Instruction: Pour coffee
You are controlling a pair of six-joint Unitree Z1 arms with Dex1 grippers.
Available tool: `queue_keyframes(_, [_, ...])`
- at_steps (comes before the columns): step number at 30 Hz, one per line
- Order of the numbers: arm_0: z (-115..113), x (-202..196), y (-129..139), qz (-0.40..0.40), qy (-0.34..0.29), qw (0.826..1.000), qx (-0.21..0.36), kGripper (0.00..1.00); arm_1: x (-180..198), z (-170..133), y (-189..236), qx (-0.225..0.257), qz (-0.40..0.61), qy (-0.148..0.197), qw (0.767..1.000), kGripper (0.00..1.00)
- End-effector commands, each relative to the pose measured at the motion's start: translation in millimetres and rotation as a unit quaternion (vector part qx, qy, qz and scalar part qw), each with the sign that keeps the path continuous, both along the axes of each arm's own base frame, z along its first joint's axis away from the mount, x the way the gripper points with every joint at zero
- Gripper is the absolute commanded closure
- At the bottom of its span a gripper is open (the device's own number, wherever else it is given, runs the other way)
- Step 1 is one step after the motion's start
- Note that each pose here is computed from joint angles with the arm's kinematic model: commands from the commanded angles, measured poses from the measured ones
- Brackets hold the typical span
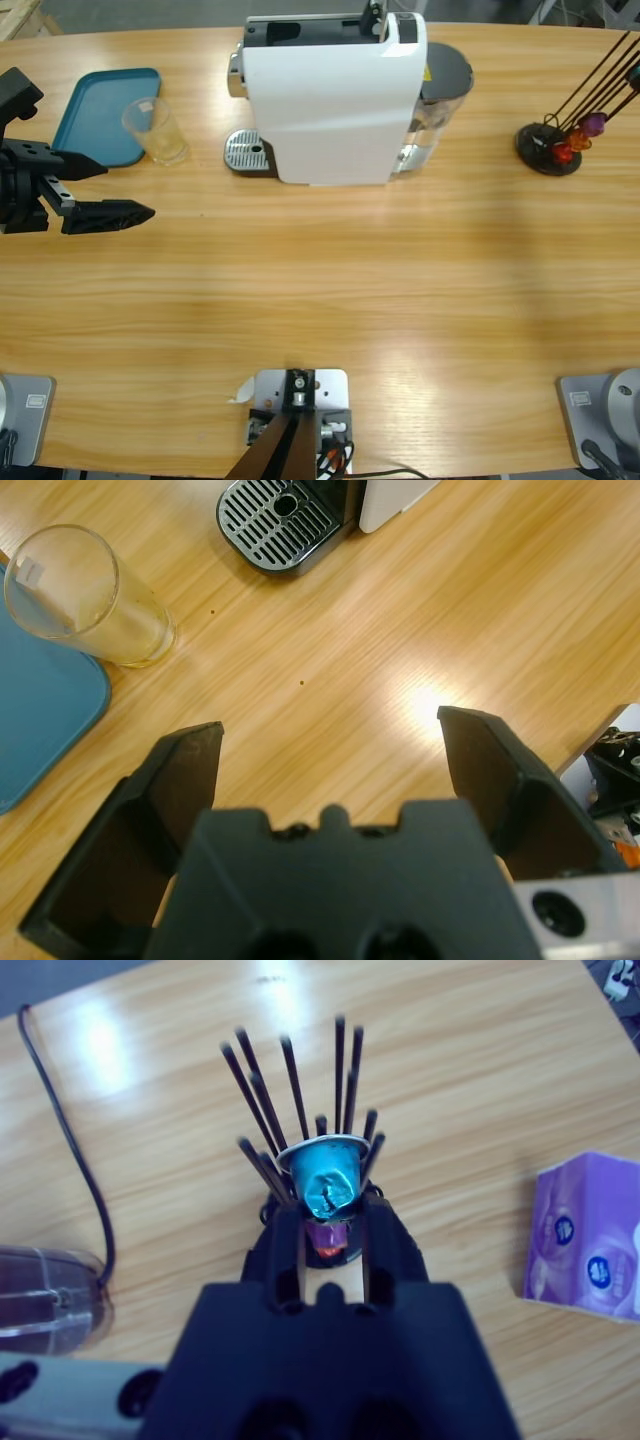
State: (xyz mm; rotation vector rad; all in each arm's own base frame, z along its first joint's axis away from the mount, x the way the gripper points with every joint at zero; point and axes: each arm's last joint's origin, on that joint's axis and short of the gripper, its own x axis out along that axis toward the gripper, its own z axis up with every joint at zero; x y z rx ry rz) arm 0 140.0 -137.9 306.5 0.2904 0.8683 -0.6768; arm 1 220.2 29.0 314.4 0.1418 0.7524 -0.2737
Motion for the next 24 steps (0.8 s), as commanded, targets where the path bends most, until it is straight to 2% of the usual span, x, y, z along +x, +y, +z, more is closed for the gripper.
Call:
queue_keyframes(1, [-15, -1, 0, 0.005, 0.017, 1.0, 0.017, 0.069, 4, 11, -2, -0.011, -0.002, 0.003, 1.0, 0.865])
queue_keyframes(19, [-18, 2, -3, 0.006, 0.023, 0.999, 0.023, 0.066, -13, 56, -6, -0.015, 0.004, -0.02, 1.0, 0.865])
queue_keyframes(24, [-19, 2, -3, 0.006, 0.025, 0.999, 0.024, 0.069, -21, 58, -7, -0.02, 0.009, -0.012, 1.0, 0.865])
